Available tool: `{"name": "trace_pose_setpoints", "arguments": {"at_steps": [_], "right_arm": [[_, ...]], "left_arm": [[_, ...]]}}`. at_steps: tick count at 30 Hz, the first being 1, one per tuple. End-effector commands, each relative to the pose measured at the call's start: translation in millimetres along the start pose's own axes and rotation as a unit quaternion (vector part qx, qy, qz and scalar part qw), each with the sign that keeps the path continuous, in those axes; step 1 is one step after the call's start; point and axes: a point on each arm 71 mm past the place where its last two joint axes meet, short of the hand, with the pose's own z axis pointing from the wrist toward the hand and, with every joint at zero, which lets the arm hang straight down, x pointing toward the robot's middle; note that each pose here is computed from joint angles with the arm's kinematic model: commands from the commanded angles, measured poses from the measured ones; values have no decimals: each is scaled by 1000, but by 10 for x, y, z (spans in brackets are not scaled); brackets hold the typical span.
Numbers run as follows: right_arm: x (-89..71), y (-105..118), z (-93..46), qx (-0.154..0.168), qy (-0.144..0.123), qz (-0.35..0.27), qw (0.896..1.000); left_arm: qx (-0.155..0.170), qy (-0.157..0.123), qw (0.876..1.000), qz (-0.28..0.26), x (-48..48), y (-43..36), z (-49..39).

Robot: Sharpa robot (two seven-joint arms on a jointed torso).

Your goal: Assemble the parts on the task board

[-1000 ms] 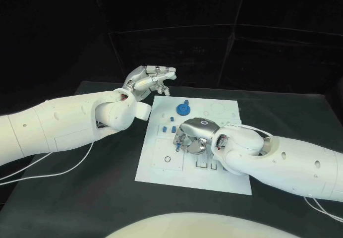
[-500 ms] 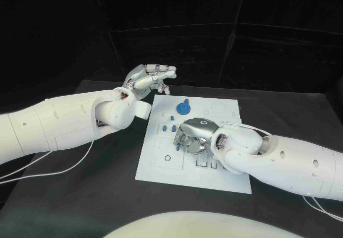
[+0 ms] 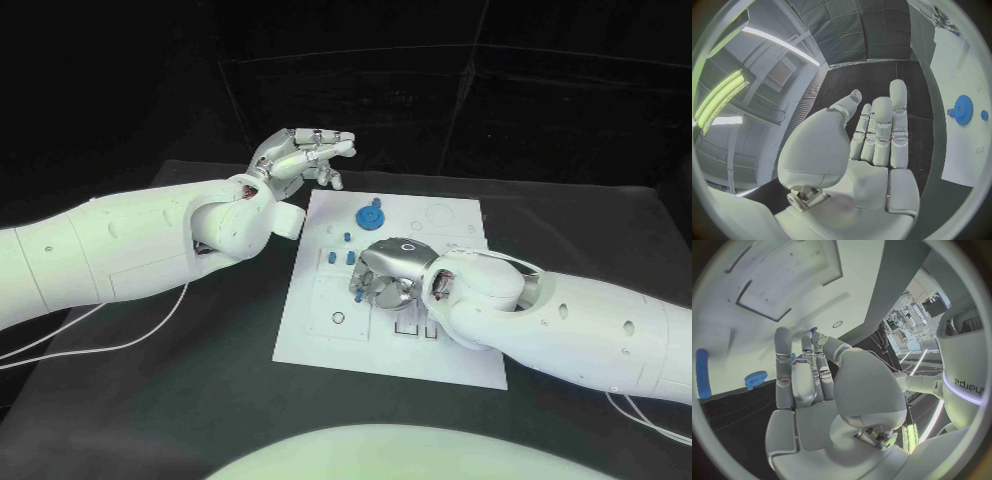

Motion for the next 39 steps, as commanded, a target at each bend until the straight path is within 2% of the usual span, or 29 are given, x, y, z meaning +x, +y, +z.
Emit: {"name": "trace_pose_setpoints", "arguments": {"at_steps": [1, 8, 18, 28, 33, 39], "right_arm": [[28, 7, 9, 1, 10, -10, 1000], [63, 34, 20, -1, 19, -10, 1000], [50, 30, 16, -1, 5, -6, 1000], [-6, 18, -20, -4, -34, 6, 999], [-46, -15, -123, -6, -56, 18, 998], [-138, -101, -369, -14, -82, 46, 995]], "left_arm": [[2, 4, 1000, -3, 6, -13, 4], [2, 4, 1000, -3, 4, -11, 5], [-1, 4, 1000, -3, -4, -8, 6], [-3, 4, 1000, -3, -12, -3, 9], [-4, 3, 1000, -3, -25, -2, 7], [-5, -2, 1000, -1, -72, -8, -11]]}}
